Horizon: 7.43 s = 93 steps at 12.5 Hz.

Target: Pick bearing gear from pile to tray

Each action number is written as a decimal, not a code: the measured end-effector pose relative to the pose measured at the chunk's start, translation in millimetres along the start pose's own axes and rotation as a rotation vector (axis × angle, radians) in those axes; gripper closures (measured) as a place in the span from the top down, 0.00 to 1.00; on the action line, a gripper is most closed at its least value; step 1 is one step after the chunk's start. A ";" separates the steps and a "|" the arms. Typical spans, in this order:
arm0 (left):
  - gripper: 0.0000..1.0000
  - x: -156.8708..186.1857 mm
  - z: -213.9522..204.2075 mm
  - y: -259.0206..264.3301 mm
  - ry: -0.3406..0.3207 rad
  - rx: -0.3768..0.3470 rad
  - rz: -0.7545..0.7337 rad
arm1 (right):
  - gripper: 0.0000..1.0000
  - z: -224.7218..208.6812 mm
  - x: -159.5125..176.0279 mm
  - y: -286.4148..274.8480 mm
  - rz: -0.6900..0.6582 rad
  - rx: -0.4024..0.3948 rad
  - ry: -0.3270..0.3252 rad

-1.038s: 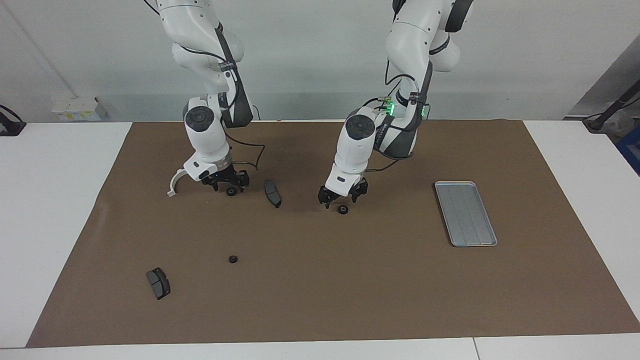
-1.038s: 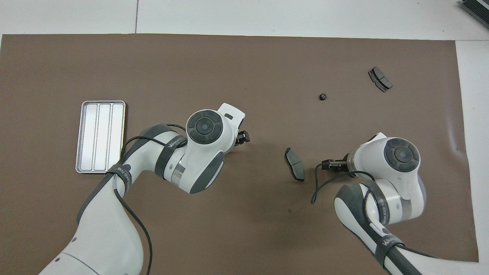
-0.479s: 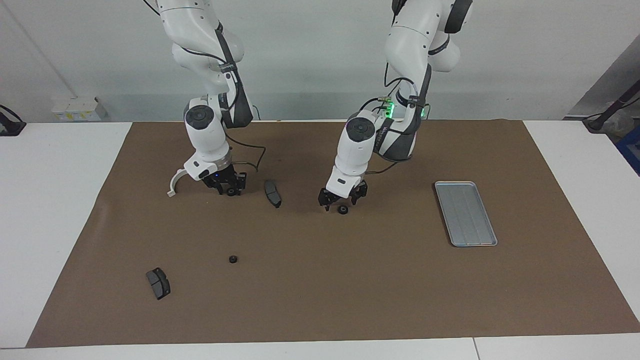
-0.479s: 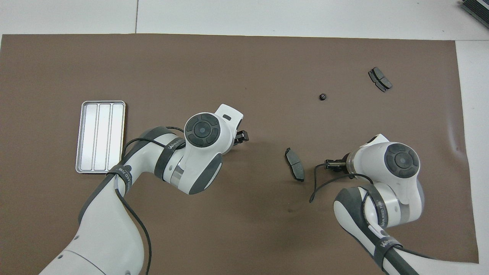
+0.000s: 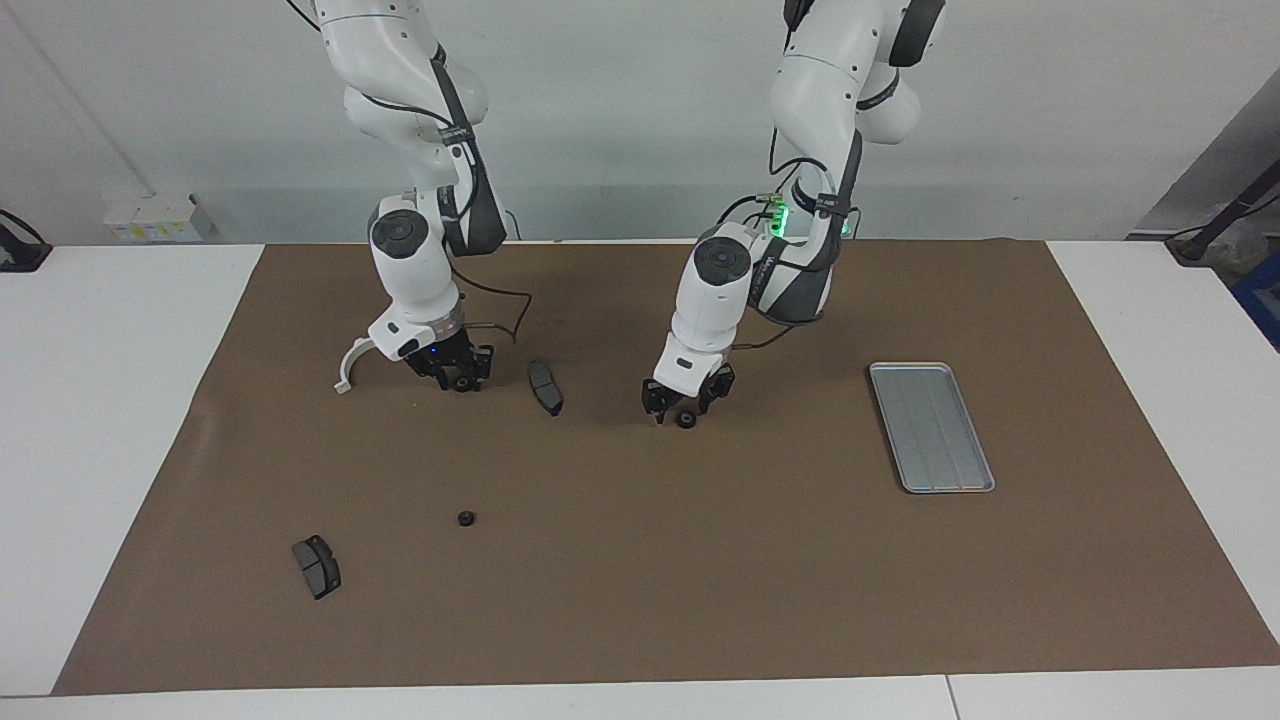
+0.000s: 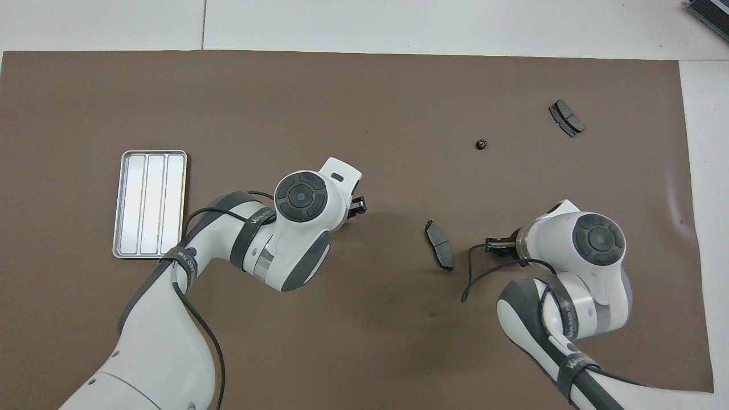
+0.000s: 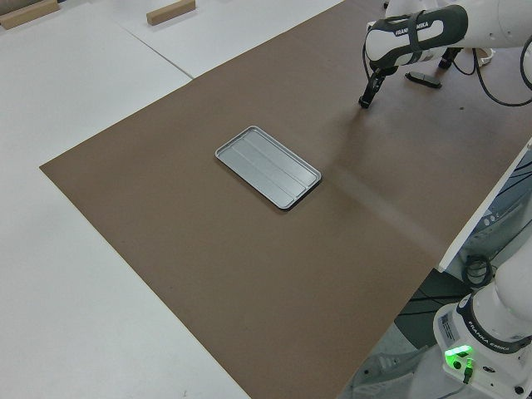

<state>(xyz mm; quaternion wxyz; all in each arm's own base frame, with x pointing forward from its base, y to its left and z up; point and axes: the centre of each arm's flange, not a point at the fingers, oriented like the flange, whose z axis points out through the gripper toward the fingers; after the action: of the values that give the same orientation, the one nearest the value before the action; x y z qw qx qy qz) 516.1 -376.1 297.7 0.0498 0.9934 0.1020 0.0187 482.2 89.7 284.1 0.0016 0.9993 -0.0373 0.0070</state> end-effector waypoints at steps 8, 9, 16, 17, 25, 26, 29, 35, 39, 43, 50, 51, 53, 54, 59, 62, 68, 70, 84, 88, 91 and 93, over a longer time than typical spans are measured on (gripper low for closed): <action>0.35 -0.5 0.9 -1.3 -0.001 0.005 0.008 | 0.35 -33.4 23.3 -5.9 0.031 0.028 0.079; 0.35 -0.5 0.9 -1.3 -0.001 0.005 0.008 | 0.35 -44.4 31.6 -8.6 0.051 0.035 0.100; 0.35 17.0 -4.5 -13.9 0.005 0.006 -0.010 | 0.35 -65.9 78.3 -86.8 0.168 0.083 0.136; 0.35 30.0 -10.3 -23.5 0.002 0.013 -0.012 | 0.35 -69.5 85.3 -102.7 0.184 0.091 0.139; 0.35 137.0 -85.7 -187.3 -0.090 0.078 0.156 | 0.35 -65.2 112.8 -256.7 0.297 0.137 0.104; 0.35 146.3 -92.4 -213.4 -0.098 0.077 0.192 | 0.35 -57.6 111.5 -272.3 0.310 0.138 0.097; 0.35 160.7 -91.1 -282.1 -0.129 0.071 0.306 | 0.35 -37.8 101.7 -314.5 0.321 0.135 0.093; 0.35 155.1 -72.7 -342.3 -0.164 0.057 0.422 | 0.35 -29.8 77.2 -350.6 0.268 0.128 0.093; 0.76 154.1 -76.6 -339.3 -0.154 0.056 0.428 | 0.35 -14.2 59.1 -362.9 0.238 0.106 0.073; 0.76 155.8 -99.7 -322.2 -0.100 0.059 0.386 | 0.81 -17.9 63.2 -361.0 0.233 0.104 0.091; 0.70 107.7 -83.2 -168.6 -0.024 0.050 0.141 | 1.00 -27.4 135.5 -274.9 0.257 0.049 0.172; 0.71 100.1 -78.6 -150.7 -0.021 0.047 0.127 | 1.00 -28.5 145.5 -260.1 0.246 0.046 0.177; 0.70 88.2 -72.0 -117.3 -0.014 0.038 0.081 | 1.00 -29.1 161.7 -233.9 0.209 0.038 0.184; 0.70 82.8 -68.0 -98.2 -0.007 0.031 0.049 | 1.00 -28.9 170.9 -217.2 0.189 0.031 0.186; 0.63 58.1 -51.9 -32.7 0.027 -0.015 -0.010 | 1.00 -23.9 204.0 -141.2 0.093 0.014 0.170; 0.62 38.7 -44.6 -10.6 0.017 -0.014 0.008 | 1.00 -20.7 211.8 -116.4 -0.003 0.028 0.148; 0.60 14.1 -9.7 9.8 -0.017 0.012 0.010 | 1.00 -10.1 221.1 -70.0 -0.172 0.005 0.124; 0.59 15.4 -7.8 6.8 -0.018 0.016 0.006 | 1.00 -4.4 220.2 -62.2 -0.182 0.001 0.112; 0.34 14.3 1.3 -0.8 -0.023 0.025 0.000 | 0.24 -4.7 218.6 -58.7 -0.129 0.021 0.104; 0.34 21.6 -3.2 -4.9 -0.020 0.025 -0.012 | 0.24 -30.9 201.7 -92.7 -0.016 0.025 0.062; 0.34 62.0 -35.7 -35.3 -0.029 0.041 -0.052 | 0.24 -50.3 182.2 -143.0 0.068 0.039 0.071; 0.34 88.1 -58.2 -68.2 -0.037 0.053 -0.037 | 0.24 -54.0 165.1 -184.9 0.124 0.051 0.076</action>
<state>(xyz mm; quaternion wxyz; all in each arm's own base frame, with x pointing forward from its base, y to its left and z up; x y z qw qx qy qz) 585.8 -286.1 350.9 0.0259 0.9925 0.1198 -0.0032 659.8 262.1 339.9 -0.0231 0.9937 -0.0991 0.0460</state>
